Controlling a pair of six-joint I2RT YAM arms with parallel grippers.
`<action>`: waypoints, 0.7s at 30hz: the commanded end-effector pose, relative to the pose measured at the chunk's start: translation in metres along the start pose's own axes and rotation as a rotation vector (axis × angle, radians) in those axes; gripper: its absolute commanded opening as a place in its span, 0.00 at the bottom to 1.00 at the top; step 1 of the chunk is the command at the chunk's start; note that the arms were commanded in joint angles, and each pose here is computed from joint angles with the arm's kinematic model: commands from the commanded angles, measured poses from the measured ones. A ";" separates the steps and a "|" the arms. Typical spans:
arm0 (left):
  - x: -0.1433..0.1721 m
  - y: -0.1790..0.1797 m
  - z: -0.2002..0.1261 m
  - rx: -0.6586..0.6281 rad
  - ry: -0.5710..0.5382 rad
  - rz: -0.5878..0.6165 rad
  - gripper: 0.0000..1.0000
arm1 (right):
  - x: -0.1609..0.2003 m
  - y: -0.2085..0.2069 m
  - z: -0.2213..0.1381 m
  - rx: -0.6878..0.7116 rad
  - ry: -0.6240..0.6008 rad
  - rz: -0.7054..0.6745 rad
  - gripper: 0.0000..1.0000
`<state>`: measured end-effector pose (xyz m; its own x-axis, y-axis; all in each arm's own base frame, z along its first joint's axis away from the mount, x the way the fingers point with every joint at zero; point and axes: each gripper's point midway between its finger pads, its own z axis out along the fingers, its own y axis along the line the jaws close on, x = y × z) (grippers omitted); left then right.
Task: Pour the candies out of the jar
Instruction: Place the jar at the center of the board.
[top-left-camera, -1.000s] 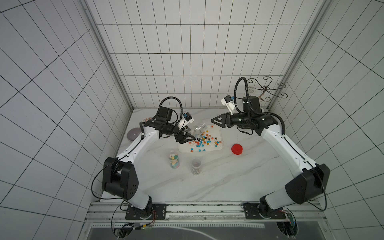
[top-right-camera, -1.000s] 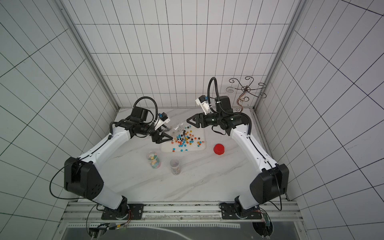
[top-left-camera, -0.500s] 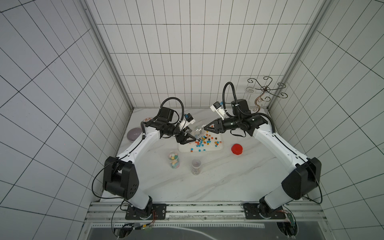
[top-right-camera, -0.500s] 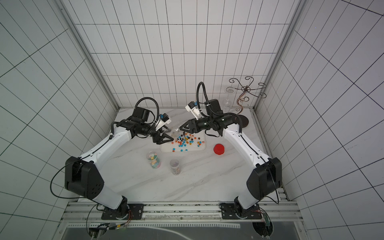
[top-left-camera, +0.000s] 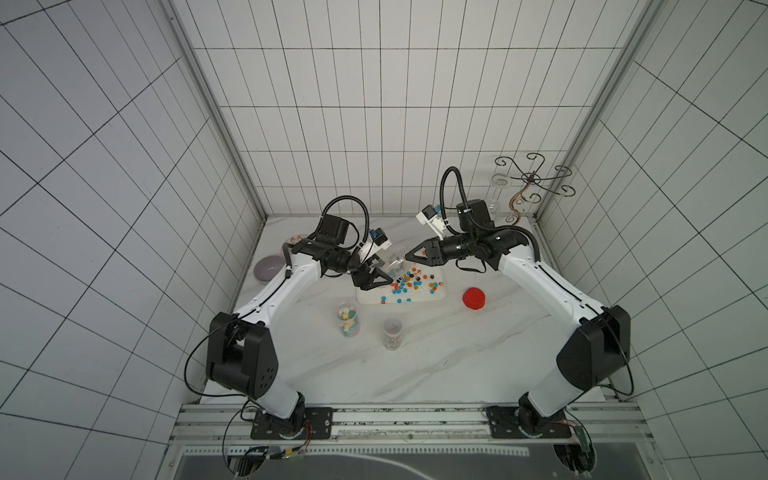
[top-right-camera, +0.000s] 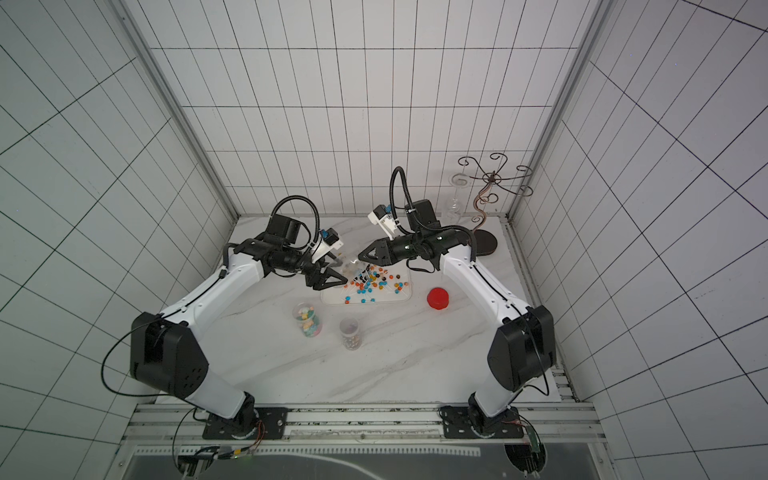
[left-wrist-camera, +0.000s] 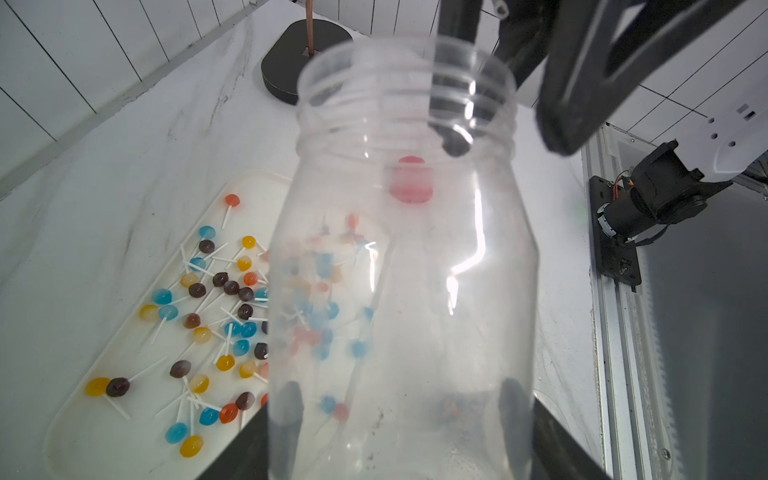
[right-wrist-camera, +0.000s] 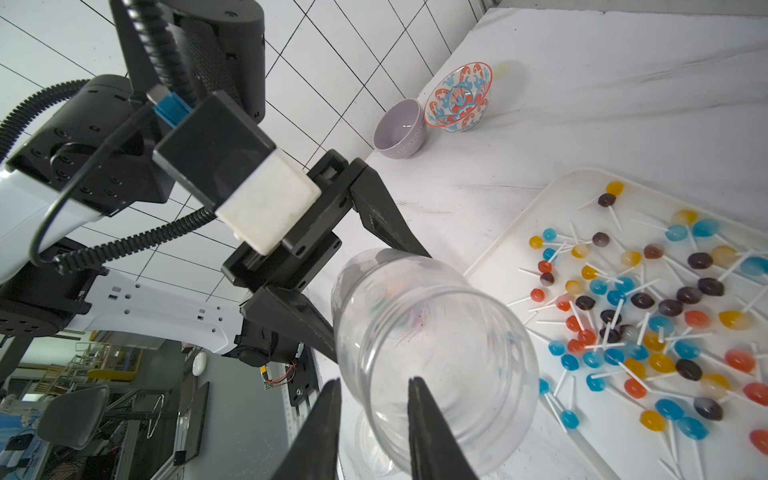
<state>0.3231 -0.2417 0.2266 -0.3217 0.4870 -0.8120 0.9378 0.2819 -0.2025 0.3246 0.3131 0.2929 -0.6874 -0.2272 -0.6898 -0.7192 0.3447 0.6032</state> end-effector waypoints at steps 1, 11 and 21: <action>-0.015 -0.002 -0.004 0.005 -0.034 0.052 0.62 | -0.027 0.031 -0.007 -0.066 -0.055 -0.086 0.22; -0.015 0.000 -0.004 -0.008 -0.036 0.051 0.68 | -0.024 0.034 -0.007 -0.102 -0.061 -0.071 0.00; -0.018 0.001 -0.006 -0.024 -0.041 0.056 0.72 | -0.022 0.036 -0.009 -0.099 -0.073 -0.068 0.00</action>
<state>0.3216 -0.2442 0.2305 -0.2997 0.4768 -0.8263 0.9465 0.2571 -0.1949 0.3250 0.3184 0.3082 -0.6738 -0.1959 -0.7125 -0.7337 0.2918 0.6136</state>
